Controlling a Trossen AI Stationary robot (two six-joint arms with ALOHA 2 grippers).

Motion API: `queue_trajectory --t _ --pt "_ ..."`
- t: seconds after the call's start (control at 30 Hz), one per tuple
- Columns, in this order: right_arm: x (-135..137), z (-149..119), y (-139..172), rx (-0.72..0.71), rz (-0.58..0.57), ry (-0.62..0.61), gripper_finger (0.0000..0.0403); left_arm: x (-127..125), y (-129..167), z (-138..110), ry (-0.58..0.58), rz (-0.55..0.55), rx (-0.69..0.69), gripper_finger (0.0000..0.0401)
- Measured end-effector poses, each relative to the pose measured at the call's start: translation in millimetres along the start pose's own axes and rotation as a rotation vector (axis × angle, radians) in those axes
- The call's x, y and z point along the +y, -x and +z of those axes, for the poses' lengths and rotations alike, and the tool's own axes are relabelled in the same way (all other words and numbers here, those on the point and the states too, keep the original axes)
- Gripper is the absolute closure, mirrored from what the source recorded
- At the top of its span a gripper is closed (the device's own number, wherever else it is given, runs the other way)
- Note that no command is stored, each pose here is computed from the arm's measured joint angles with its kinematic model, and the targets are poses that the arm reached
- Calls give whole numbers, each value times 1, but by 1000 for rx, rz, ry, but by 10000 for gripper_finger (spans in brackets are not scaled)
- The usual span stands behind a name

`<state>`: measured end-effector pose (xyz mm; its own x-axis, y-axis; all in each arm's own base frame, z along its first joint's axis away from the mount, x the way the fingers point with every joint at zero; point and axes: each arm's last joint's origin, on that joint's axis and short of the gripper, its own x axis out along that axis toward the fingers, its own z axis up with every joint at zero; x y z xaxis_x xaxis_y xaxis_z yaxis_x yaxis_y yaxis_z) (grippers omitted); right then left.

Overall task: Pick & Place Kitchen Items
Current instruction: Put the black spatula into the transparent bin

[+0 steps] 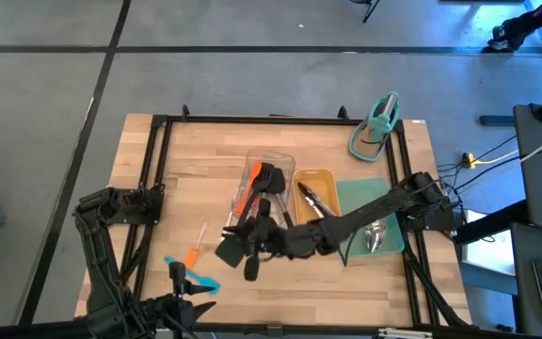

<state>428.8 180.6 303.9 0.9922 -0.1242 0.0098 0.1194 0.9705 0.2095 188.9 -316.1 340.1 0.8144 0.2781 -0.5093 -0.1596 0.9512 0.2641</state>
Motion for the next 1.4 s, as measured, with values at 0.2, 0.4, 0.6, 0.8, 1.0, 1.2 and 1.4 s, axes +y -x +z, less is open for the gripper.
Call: queue_trajectory --t 0.2,0.4,0.6,0.8,1.0,1.2,1.4 --pt "39 23 22 41 -140 86 348 -2 -6 -10 -4 27 4 258" --pt "78 43 56 -15 -291 188 348 -1 -7 -8 -1 92 -99 263" --pt "101 56 89 -39 -549 290 348 5 -16 -1 7 186 -198 274" --pt "106 59 101 -21 -689 323 348 18 -43 7 3 329 -268 288" --pt "101 58 96 -13 -704 347 348 38 -87 5 -63 458 -192 294" --pt "84 56 79 16 -758 422 348 56 -127 -14 -37 507 -34 295" --pt "46 59 47 52 -871 491 348 64 -138 -35 -63 592 -82 307"
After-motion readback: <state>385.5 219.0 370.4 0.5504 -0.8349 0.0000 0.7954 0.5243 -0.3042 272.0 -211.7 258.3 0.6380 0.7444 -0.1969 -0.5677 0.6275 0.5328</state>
